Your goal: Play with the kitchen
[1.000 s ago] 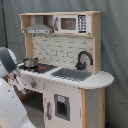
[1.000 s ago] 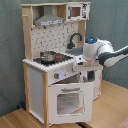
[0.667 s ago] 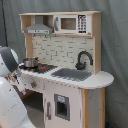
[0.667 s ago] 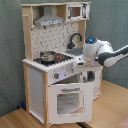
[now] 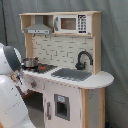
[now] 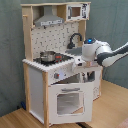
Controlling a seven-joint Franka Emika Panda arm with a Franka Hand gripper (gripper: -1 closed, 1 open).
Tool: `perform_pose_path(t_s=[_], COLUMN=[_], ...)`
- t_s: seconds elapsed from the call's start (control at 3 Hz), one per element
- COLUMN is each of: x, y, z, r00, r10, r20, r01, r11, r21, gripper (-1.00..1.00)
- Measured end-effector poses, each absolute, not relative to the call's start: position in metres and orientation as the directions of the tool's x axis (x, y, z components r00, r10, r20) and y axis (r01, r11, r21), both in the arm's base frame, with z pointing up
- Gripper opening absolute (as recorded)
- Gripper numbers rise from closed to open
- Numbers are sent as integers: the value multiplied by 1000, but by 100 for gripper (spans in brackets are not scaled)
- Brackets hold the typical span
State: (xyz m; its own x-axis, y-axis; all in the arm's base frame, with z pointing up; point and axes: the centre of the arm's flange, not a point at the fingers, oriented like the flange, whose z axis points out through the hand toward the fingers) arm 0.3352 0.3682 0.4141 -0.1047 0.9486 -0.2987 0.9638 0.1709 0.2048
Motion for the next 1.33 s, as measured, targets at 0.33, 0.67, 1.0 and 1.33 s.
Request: perform_pose_path(t_s=[0.33,0.67,1.0,1.33], x=[347,352,346,334], y=[358,352,352,364], z=[393,373,352,339], r00=[-133,-147,-158,-142], r10=[952,956,961,971], r20=[-277,-252,-227,-195], r01=[966,969,971,977], r11=[187,190,192,170], r21=[177,155,140,133], gripper=[-100,-100,-100,-100])
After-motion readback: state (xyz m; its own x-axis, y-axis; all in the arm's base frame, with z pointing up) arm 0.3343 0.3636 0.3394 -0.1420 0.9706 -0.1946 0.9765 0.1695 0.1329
